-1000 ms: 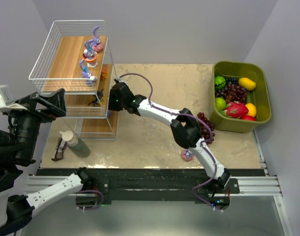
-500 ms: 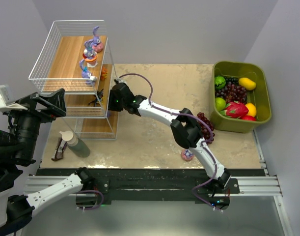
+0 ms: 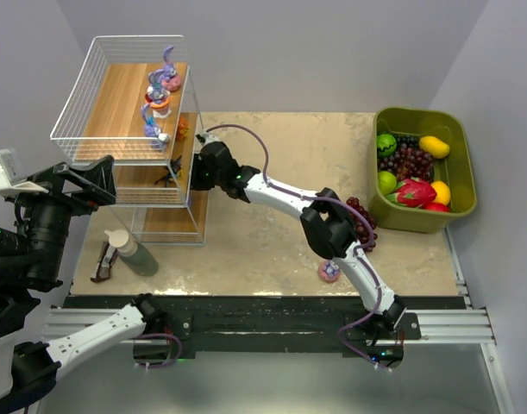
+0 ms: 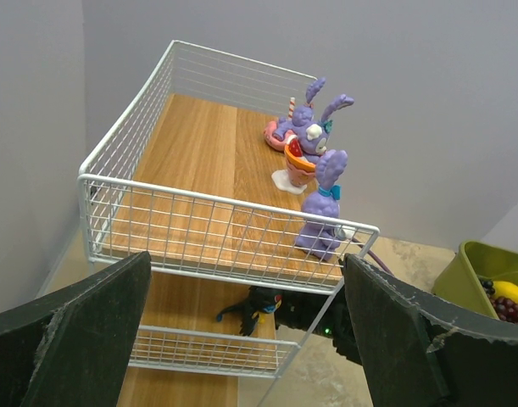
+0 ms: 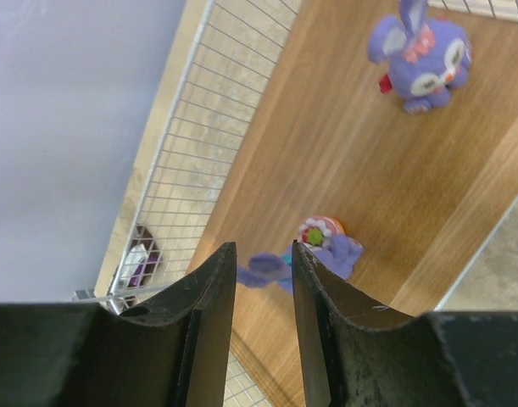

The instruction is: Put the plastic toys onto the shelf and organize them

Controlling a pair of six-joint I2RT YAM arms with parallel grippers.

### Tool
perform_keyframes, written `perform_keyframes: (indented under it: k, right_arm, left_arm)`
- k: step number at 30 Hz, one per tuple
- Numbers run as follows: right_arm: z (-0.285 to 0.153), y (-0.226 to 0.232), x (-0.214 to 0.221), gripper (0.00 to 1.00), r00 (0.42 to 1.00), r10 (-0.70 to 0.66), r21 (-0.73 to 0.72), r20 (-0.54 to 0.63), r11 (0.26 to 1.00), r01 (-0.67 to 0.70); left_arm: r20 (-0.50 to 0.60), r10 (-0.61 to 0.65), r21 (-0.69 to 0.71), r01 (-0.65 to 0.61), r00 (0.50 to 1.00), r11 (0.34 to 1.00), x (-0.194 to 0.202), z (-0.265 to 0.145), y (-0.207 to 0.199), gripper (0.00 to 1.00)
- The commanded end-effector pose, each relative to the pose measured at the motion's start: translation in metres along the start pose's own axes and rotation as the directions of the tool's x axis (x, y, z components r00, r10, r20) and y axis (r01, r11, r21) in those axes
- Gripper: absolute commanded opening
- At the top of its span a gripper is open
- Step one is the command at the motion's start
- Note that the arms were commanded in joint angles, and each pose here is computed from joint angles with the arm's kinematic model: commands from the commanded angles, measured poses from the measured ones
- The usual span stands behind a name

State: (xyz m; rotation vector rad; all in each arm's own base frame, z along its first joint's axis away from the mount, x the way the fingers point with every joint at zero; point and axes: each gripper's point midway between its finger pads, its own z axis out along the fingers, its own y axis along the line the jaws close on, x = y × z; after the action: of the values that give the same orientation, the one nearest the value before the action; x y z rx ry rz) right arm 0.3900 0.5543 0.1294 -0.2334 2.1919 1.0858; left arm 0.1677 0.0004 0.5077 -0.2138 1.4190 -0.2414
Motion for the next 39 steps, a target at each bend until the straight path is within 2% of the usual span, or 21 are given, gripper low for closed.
perform_keyframes:
  k: [1, 21, 39]
  right_arm:
    - [-0.02, 0.05, -0.039, 0.36, 0.994, -0.063, -0.138, 0.091, 0.988, 0.076]
    - [-0.005, 0.04, -0.021, 0.41, 0.992, -0.123, -0.266, 0.024, 0.956, 0.125]
    - [0.005, 0.021, -0.003, 0.42, 0.993, -0.12, -0.249, -0.021, 0.962, 0.111]
  left_arm:
    - [0.012, -0.002, -0.012, 0.002, 1.0, 1.0, -0.004, -0.002, 0.004, 1.0]
    - [0.006, 0.002, -0.019, -0.002, 1.0, 1.0, -0.002, -0.002, 0.005, 0.99]
    - [0.004, 0.004, -0.022, -0.004, 1.0, 1.0, -0.001, -0.002, 0.006, 1.0]
